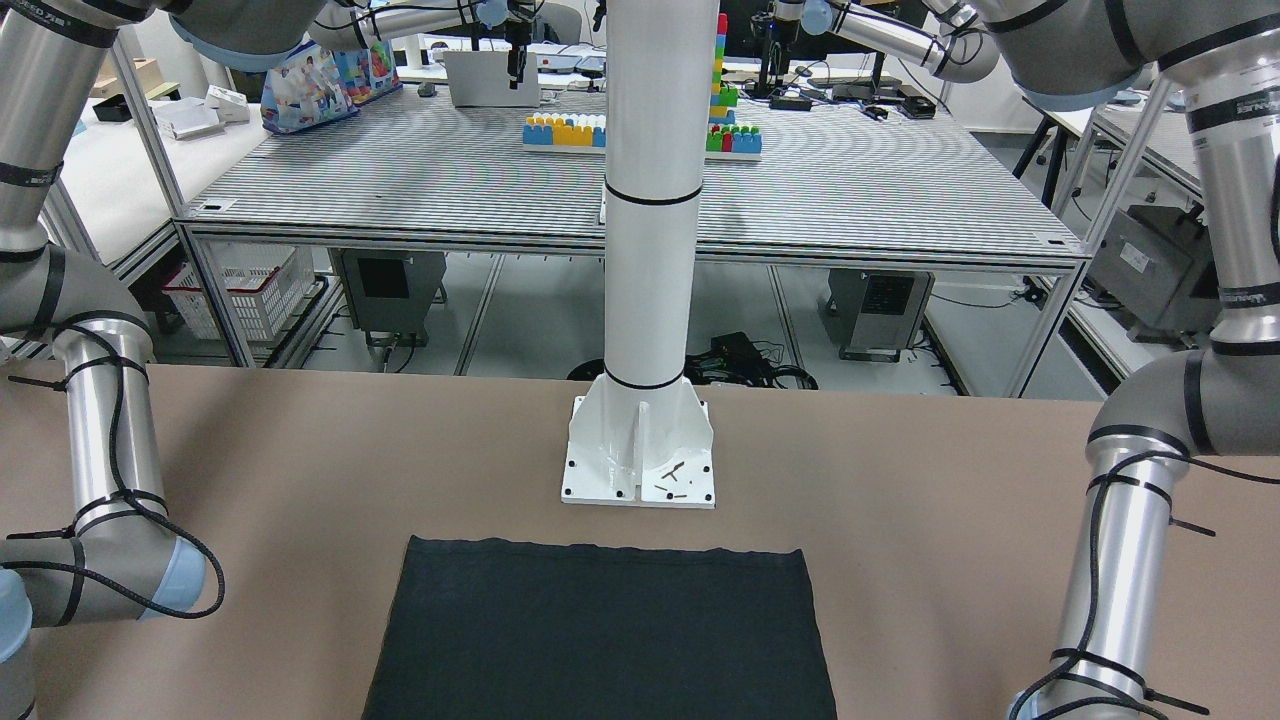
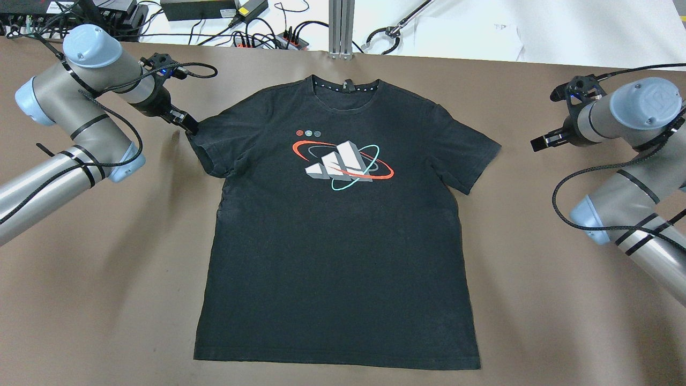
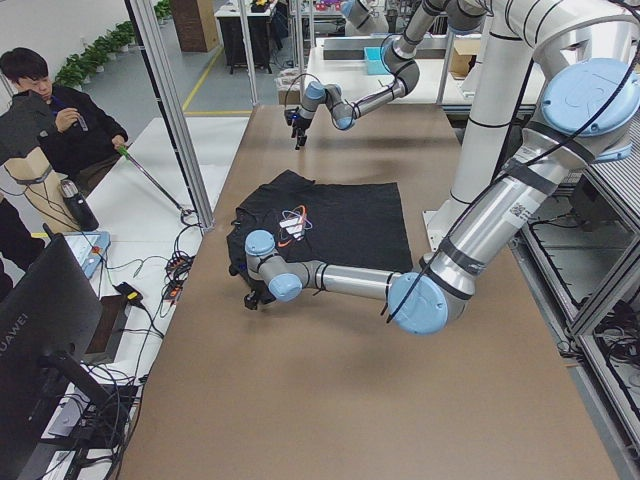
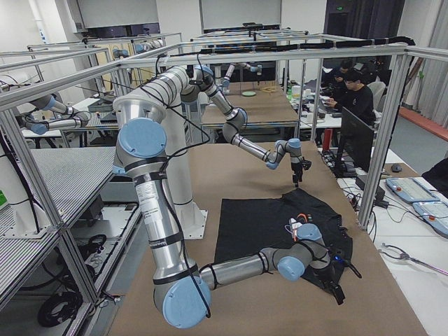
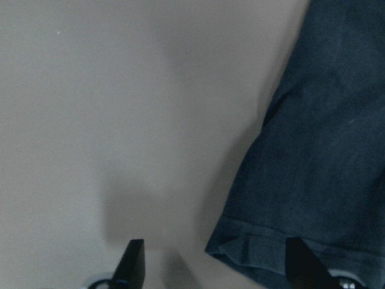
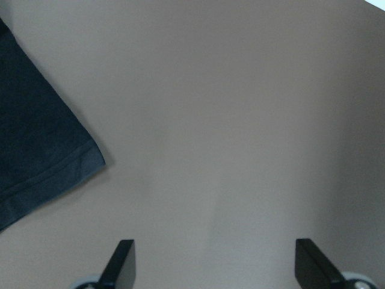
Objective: Fold clothes
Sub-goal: 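Move the left gripper to the black shirt's sleeve while the right gripper approaches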
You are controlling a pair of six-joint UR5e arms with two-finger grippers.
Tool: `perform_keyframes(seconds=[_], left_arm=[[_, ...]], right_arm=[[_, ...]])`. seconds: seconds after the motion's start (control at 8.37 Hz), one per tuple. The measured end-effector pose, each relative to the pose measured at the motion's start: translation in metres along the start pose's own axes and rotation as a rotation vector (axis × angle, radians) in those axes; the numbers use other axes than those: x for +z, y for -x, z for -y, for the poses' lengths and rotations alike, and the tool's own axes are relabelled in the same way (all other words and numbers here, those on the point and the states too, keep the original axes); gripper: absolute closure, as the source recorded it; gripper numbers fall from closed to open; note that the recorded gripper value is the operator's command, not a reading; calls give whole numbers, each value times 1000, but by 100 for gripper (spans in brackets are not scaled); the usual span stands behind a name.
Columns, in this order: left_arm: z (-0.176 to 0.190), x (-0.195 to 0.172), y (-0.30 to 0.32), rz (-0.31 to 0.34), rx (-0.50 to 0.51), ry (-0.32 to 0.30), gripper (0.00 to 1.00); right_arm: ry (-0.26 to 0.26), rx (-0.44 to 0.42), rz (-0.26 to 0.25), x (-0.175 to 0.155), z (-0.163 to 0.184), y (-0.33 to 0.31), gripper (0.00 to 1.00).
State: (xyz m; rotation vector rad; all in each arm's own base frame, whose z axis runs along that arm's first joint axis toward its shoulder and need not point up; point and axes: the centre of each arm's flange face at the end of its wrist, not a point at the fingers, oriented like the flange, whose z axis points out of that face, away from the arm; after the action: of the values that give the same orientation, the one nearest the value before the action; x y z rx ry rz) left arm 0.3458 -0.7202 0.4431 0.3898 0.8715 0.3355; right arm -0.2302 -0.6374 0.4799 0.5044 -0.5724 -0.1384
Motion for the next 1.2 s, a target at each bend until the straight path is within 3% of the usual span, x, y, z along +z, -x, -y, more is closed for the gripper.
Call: perform_keyframes(seconds=[0.24,0.48,0.6,0.72,1.2], left_arm=[[2,5,-3,-3,-1,3,47],[2,9,-7,-7,3,6,58],[2,10,-9,-8,4,7,83],[2,10,-10,-9,5,7,100],[4,6,-14,-34,-71,-16,100]], right_arm=[[3,-8,4,3,-2,7,6],[7,-11,3,5,-3,9,6],[8,-11,3,5,-4,9,6],[10,-12,2,6,-5,8,6],[11,-12,2,6,-6,8,6]])
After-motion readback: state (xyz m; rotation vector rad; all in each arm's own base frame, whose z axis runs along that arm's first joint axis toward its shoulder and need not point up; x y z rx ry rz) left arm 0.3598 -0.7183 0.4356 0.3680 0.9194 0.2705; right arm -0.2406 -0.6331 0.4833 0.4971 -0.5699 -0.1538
